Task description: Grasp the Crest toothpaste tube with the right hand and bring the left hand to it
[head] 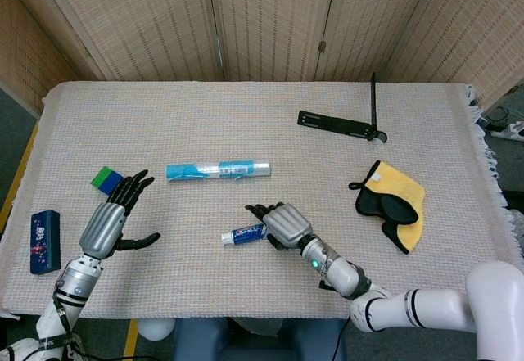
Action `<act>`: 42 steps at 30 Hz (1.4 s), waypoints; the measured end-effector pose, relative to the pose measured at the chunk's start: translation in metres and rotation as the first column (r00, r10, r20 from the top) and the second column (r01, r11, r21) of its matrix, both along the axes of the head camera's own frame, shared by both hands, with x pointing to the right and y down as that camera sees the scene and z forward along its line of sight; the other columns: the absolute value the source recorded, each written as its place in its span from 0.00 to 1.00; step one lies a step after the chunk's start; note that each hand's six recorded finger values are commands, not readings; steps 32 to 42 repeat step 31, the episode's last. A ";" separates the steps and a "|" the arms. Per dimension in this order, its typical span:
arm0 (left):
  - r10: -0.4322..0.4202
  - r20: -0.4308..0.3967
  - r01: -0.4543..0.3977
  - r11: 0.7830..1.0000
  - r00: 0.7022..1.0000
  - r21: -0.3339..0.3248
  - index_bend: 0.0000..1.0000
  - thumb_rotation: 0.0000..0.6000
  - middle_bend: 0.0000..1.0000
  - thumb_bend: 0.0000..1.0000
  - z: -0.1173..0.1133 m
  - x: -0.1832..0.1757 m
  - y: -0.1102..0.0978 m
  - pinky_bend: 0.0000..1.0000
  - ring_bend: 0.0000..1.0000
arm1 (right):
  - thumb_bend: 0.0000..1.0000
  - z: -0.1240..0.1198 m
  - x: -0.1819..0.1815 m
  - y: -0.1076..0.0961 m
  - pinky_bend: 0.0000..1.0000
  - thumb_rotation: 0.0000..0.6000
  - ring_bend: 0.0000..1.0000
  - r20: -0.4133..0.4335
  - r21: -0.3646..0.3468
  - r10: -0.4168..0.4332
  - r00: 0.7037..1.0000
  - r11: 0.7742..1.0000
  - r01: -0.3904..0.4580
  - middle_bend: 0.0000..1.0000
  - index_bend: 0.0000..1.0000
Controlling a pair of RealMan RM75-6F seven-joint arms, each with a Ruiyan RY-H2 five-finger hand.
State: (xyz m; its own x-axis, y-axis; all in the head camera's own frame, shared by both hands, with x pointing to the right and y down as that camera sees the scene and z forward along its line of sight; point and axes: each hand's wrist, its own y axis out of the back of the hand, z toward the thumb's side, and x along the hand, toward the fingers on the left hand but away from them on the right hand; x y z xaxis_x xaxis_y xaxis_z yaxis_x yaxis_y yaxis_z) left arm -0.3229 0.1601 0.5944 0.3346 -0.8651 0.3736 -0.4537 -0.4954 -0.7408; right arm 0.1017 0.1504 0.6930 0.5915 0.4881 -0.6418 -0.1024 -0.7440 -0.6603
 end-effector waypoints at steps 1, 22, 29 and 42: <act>-0.004 0.005 0.004 1.000 1.000 0.000 0.06 0.15 0.03 0.11 0.000 -0.003 0.000 0.00 0.00 | 0.58 -0.002 0.002 -0.002 0.18 1.00 0.15 0.002 0.008 0.004 1.000 1.000 -0.004 0.02 0.00; -0.160 0.322 0.148 0.987 0.933 0.061 0.12 1.00 0.08 0.25 -0.018 -0.098 0.010 0.00 0.06 | 0.58 -0.115 0.217 0.000 0.21 1.00 0.27 -0.068 0.368 0.337 0.939 0.883 -0.290 0.22 0.20; -0.198 0.413 0.176 0.980 0.889 0.089 0.13 1.00 0.08 0.25 -0.024 -0.118 0.039 0.00 0.07 | 0.58 -0.137 0.271 0.036 0.21 1.00 0.27 -0.057 0.418 0.451 0.891 0.821 -0.389 0.22 0.20; -0.196 0.415 0.179 0.981 0.889 0.079 0.13 1.00 0.08 0.25 -0.025 -0.118 0.047 0.00 0.07 | 0.58 -0.141 0.286 0.049 0.21 1.00 0.27 -0.064 0.418 0.479 0.876 0.810 -0.412 0.22 0.20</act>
